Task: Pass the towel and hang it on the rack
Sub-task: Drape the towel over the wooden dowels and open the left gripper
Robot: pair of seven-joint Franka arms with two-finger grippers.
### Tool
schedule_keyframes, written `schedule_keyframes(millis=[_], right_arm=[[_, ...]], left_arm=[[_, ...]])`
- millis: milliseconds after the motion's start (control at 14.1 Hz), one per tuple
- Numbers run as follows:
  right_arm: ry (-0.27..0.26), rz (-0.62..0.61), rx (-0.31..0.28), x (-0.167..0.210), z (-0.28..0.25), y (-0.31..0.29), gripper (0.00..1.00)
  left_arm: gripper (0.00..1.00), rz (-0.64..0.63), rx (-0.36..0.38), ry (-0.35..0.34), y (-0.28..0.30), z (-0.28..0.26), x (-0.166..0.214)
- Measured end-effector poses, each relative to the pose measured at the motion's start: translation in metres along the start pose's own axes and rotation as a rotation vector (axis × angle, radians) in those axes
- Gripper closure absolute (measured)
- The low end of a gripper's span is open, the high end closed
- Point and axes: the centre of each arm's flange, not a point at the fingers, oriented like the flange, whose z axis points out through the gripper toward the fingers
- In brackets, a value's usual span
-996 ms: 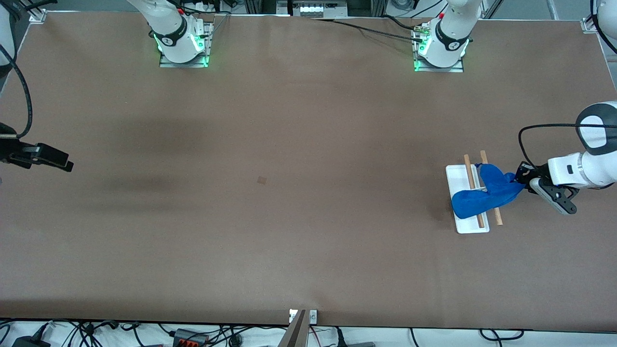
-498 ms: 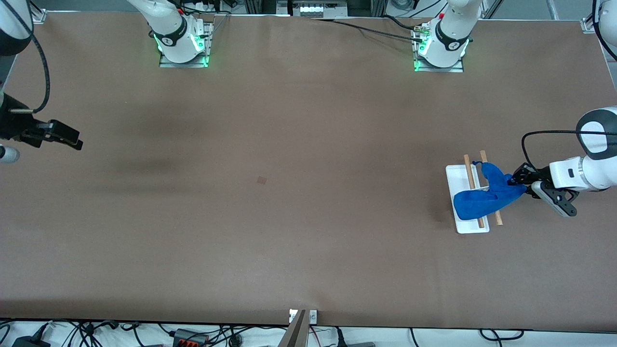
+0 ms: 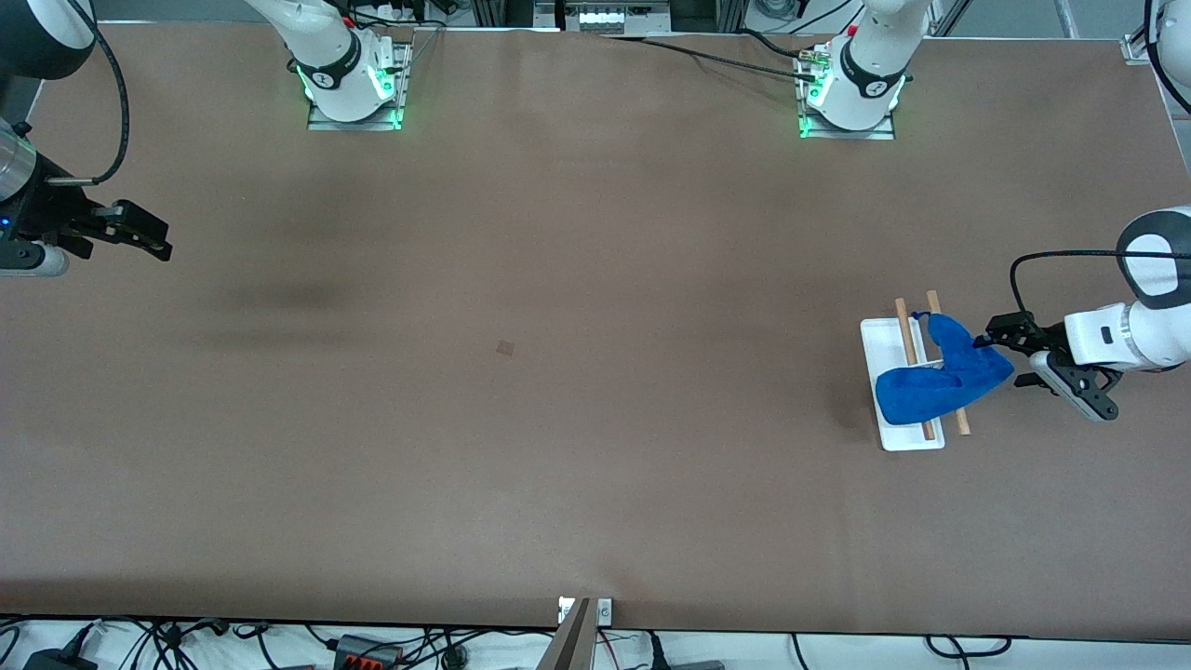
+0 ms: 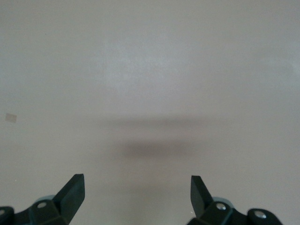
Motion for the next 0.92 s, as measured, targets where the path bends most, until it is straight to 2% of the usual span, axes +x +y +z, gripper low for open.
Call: schedule_keyframes(millis=[213, 783, 925], right_arm=[[0.015, 0.007, 0.0, 0.001, -0.008, 0.004, 0.0], [-0.005, 0.004, 0.006, 0.0, -0.006, 0.001, 0.0], [-0.006, 0.0, 0.006, 0.0, -0.006, -0.001, 0.0]], left_arm=[[0.0, 0.001, -0.021, -0.015, 0.0, -0.011, 0.001], [0.0, -0.005, -0.03, -0.029, 0.004, -0.047, 0.004], [0.0, -0.041, -0.048, -0.045, 0.009, -0.066, 0.007]])
